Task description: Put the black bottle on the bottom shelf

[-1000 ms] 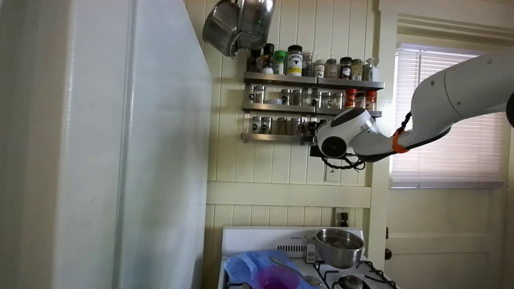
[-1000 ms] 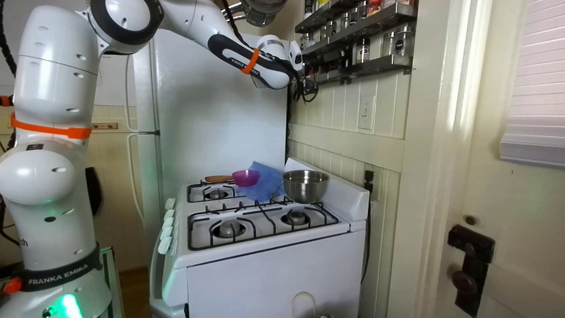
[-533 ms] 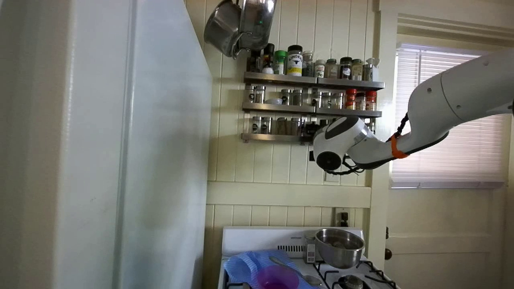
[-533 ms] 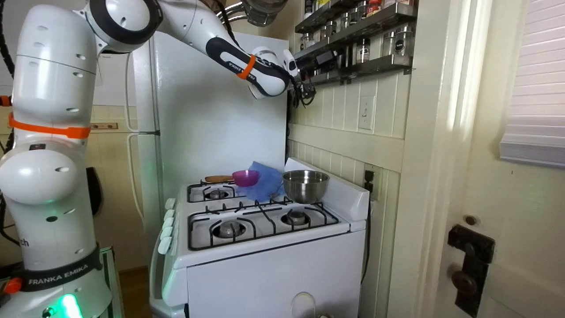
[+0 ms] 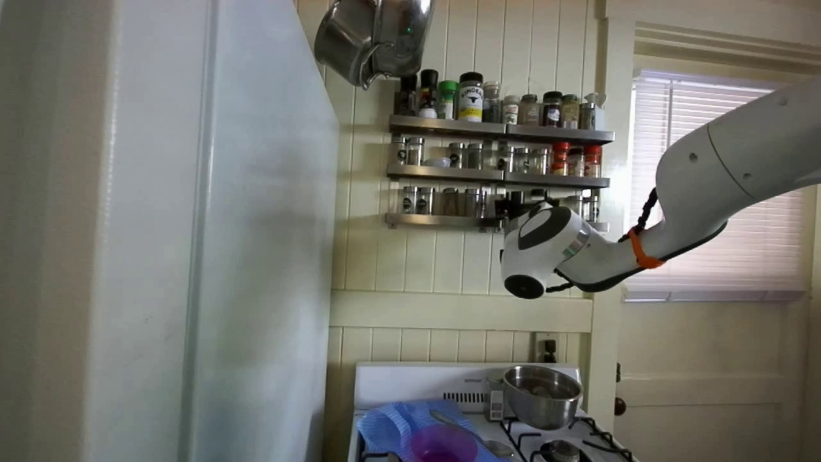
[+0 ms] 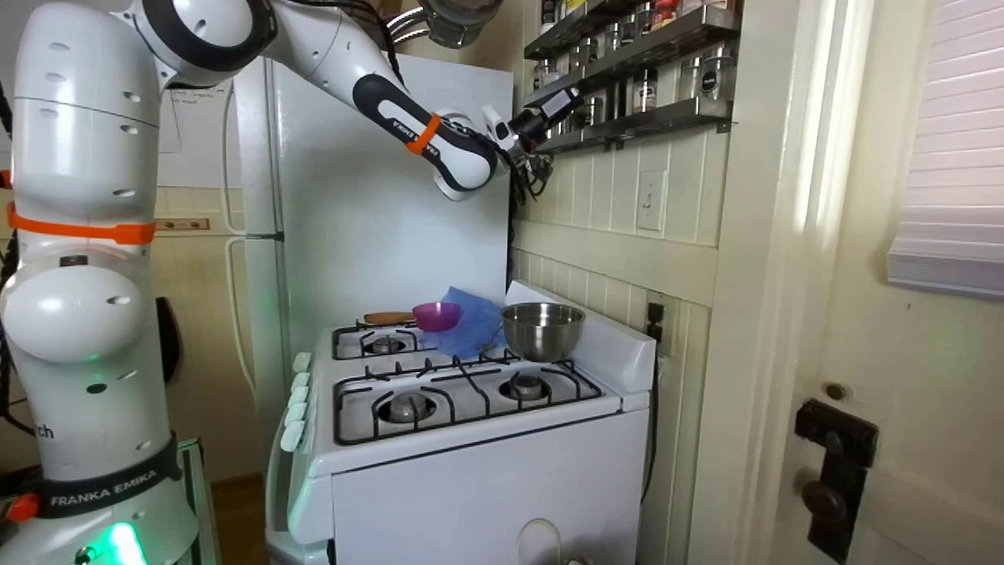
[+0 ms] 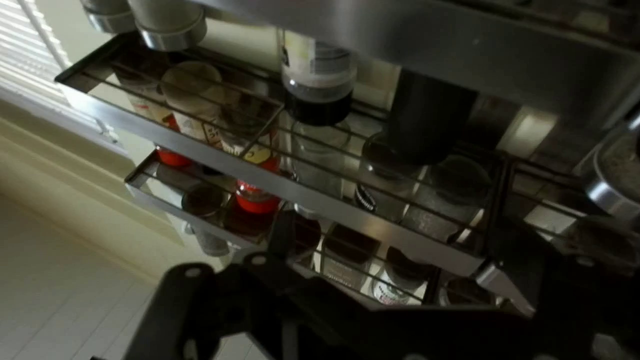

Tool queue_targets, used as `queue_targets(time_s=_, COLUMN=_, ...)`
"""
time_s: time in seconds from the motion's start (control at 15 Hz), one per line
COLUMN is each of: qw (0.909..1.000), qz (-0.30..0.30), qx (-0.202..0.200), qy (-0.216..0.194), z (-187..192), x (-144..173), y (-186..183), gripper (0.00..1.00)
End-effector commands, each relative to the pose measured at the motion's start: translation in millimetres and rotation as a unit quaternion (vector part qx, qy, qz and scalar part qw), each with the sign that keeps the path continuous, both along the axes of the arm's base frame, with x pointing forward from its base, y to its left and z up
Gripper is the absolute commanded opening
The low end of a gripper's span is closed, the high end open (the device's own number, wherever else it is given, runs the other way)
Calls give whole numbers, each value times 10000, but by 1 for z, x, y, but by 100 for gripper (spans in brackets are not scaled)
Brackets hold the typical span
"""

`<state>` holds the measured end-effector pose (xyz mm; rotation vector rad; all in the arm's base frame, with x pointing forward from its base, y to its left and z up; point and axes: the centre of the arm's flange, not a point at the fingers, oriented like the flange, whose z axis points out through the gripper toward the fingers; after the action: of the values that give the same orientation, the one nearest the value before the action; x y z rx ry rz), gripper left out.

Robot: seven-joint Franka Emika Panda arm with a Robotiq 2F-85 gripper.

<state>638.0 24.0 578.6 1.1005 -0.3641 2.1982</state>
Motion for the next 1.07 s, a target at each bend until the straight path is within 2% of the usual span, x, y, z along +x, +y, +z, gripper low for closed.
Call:
queue_targets(time_s=0.0, qw=9979, qz=-201, qx=-512, qy=-346, z=-14, x=-32, y=6, gripper=100)
queue_targets(time_s=0.13, qw=9948, qz=-500, qx=-820, qy=-338, z=-15, x=-56, y=27, gripper=100)
queue_targets(time_s=0.4, qw=9841, qz=-1171, qx=-1332, qy=103, z=-17, x=-116, y=62, gripper=100)
queue_targets(time_s=0.47, qw=9819, qz=-1333, qx=-1331, qy=212, z=-16, x=-130, y=64, gripper=100)
queue_targets(time_s=0.6, qw=9898, qz=-1147, qx=-828, qy=148, z=-11, x=-159, y=64, gripper=100)
queue_targets(time_s=0.67, qw=9942, qz=-1009, qx=-362, qy=-28, z=-5, x=-177, y=63, gripper=100)
queue_targets(time_s=0.87, qw=9958, qz=-771, qx=375, qy=-332, z=9, x=-234, y=62, gripper=100)
queue_targets(time_s=1.0, qw=9934, qz=-620, qx=881, qy=-391, z=13, x=-264, y=57, gripper=100)
